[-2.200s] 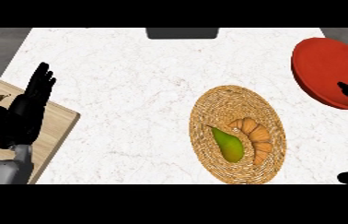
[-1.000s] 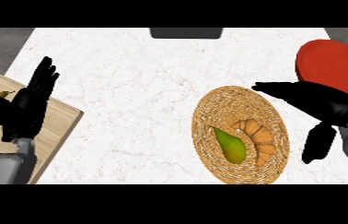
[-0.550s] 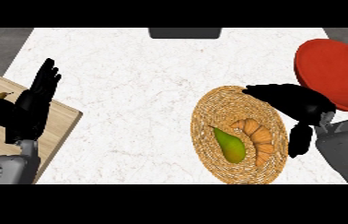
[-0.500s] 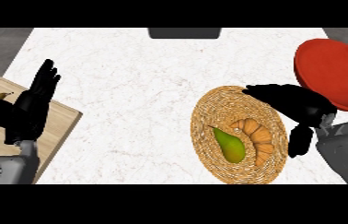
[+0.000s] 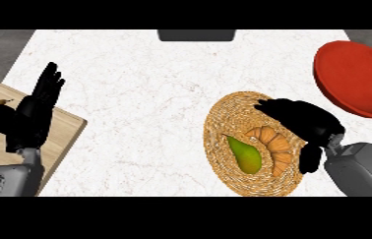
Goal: Pick the croissant from the placemat and place it in the bowl
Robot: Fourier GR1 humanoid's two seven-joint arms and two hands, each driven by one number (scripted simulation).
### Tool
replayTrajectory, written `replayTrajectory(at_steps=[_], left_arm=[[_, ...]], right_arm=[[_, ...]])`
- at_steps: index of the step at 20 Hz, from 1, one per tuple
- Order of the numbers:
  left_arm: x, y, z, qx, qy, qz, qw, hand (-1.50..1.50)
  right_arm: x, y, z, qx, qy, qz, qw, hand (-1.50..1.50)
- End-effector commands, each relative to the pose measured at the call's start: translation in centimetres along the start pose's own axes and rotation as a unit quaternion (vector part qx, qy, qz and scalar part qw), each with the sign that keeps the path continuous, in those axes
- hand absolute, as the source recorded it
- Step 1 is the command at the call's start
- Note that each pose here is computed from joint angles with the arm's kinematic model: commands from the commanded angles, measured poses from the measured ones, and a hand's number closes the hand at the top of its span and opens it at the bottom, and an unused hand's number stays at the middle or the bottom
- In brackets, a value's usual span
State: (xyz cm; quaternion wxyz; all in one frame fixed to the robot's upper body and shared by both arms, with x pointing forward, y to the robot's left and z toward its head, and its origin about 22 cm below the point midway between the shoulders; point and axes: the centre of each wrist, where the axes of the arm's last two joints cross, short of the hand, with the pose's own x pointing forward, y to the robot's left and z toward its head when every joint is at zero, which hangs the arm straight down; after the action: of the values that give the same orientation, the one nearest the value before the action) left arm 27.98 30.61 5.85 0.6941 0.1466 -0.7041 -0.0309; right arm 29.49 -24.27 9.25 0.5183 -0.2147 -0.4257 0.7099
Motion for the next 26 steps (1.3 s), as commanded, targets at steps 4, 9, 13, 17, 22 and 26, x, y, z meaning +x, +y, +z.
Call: replayTrajectory(at_steps=[4,9,13,17,22,26], left_arm=[[1.6,1.6,-0.1,-0.001,-0.003,-0.001,1.0,0.0],[-0.2,0.8,1.0,0.0,-0.002,0.004,1.0,0.0],[0.5,-1.5,0.5,0.003,0.002,-0.001,1.0,0.0],[0.2,0.7,1.1,0.007,-0.005,-0.001,1.0,0.0],[-0.5,-1.1,-0.3,-0.002,0.005,-0.007,1.0,0.0],[-0.4,-0.3,0.7,0.0,0.005,0.0,1.0,0.0]], right_arm=[[-0.5,3.5,-0.4,0.029,0.008,0.004,1.0,-1.5],[-0.4,4.2,-0.8,0.016,0.014,-0.007,1.0,-1.5],[0.8,5.4,-2.9,0.004,0.014,-0.009,1.0,-1.5],[0.1,6.3,-2.8,0.016,0.028,-0.005,0.999,-1.5],[0.2,5.4,-5.3,0.047,-0.021,-0.014,0.999,1.5],[1.9,6.1,-6.2,0.027,-0.035,-0.027,0.999,1.5]])
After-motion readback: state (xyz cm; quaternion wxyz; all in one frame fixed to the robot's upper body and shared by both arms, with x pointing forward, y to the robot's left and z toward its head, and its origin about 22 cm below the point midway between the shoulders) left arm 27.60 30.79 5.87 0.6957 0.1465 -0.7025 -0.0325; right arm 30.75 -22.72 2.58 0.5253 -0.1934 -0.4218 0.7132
